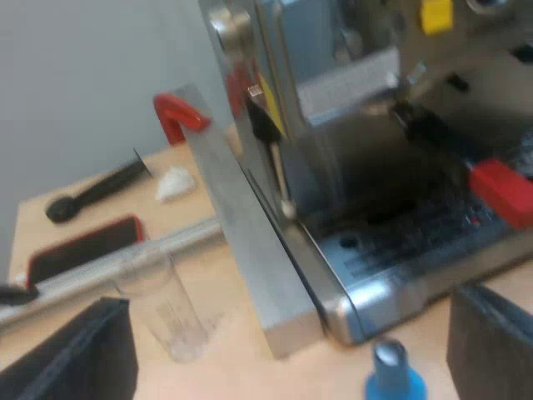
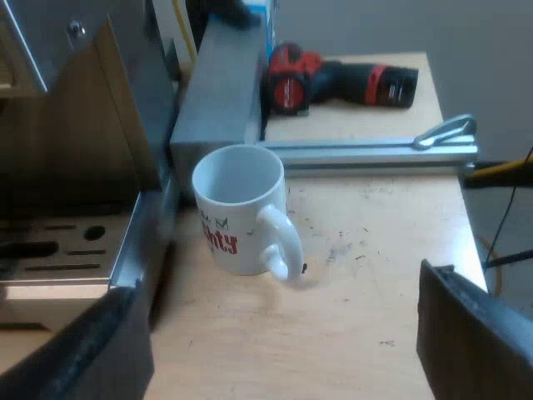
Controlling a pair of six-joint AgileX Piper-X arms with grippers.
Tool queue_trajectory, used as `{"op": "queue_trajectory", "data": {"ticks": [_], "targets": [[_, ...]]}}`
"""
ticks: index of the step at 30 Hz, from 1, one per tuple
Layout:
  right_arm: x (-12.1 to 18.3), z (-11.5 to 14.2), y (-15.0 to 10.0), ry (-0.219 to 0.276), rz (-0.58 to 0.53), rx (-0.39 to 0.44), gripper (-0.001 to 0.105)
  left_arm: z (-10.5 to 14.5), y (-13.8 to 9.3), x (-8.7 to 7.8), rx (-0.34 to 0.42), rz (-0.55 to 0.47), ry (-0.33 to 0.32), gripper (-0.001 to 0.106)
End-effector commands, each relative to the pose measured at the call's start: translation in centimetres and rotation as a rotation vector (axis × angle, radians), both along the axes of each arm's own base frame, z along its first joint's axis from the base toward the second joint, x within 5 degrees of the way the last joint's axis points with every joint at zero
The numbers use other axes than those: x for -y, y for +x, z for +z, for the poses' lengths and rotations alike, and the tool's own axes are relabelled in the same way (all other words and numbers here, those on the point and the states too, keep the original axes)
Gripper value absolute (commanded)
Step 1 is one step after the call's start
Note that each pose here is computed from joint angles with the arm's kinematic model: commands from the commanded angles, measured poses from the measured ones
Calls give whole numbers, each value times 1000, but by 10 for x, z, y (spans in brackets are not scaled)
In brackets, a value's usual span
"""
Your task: Put the handle in the coffee machine
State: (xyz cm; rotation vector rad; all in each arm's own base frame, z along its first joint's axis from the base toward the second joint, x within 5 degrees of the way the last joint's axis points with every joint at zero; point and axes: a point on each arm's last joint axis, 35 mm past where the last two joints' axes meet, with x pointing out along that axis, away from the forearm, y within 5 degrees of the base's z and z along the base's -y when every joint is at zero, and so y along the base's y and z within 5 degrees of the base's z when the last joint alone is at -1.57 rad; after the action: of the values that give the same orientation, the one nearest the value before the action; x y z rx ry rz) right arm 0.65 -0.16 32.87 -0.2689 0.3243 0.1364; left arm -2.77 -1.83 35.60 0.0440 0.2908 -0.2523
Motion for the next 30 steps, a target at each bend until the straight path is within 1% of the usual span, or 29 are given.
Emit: {"op": "queue_trajectory", "data": {"ticks": [1, 3, 6, 10, 13, 17, 18, 20, 21, 22, 23, 24, 25, 27, 30], "targets": [[1, -4, -3, -15, -26, -33, 69, -7, 1, 0, -55, -2, -10, 77], [4, -4, -11, -45, -56, -78, 69, -13, 0, 0, -108, -2, -19, 77], [3, -7, -9, -67, -36, -87, 69, -16, -2, 0, -144, -10, -24, 77], [3, -7, -8, -64, -29, -87, 69, -17, -3, -1, -154, -43, -23, 77], [3, -4, -6, -59, -25, -53, 69, -18, 0, -2, -143, -82, -18, 77], [2, 4, -2, -43, -26, 31, 69, -22, 6, -4, -132, -144, -14, 77], [1, 5, 0, -38, -27, 57, 69, -22, 9, -5, -116, -164, -12, 77], [1, 5, 4, -35, -27, 81, 69, -23, 14, -6, -93, -168, -18, 77], [0, 4, 6, -33, -27, 89, 69, -23, 18, -7, -86, -134, -51, 77], [0, 4, 7, -31, -23, 93, 69, -22, 19, -7, -78, -122, -56, 77], [-1, 2, 9, -28, -16, 94, 69, -23, 24, -9, -75, -57, -102, 77], [-1, -2, 11, -26, -4, 86, 69, -23, 27, -11, -63, -14, -116, 77], [-2, -3, 12, -25, 1, 82, 69, -25, 30, -12, -63, 12, -119, 77], [-4, -13, 17, -20, 37, 46, 69, -31, 35, -14, -70, 69, -94, 77], [-5, -28, 23, -25, 46, -6, 69, -40, 39, -14, -108, 71, -85, 77]]}}
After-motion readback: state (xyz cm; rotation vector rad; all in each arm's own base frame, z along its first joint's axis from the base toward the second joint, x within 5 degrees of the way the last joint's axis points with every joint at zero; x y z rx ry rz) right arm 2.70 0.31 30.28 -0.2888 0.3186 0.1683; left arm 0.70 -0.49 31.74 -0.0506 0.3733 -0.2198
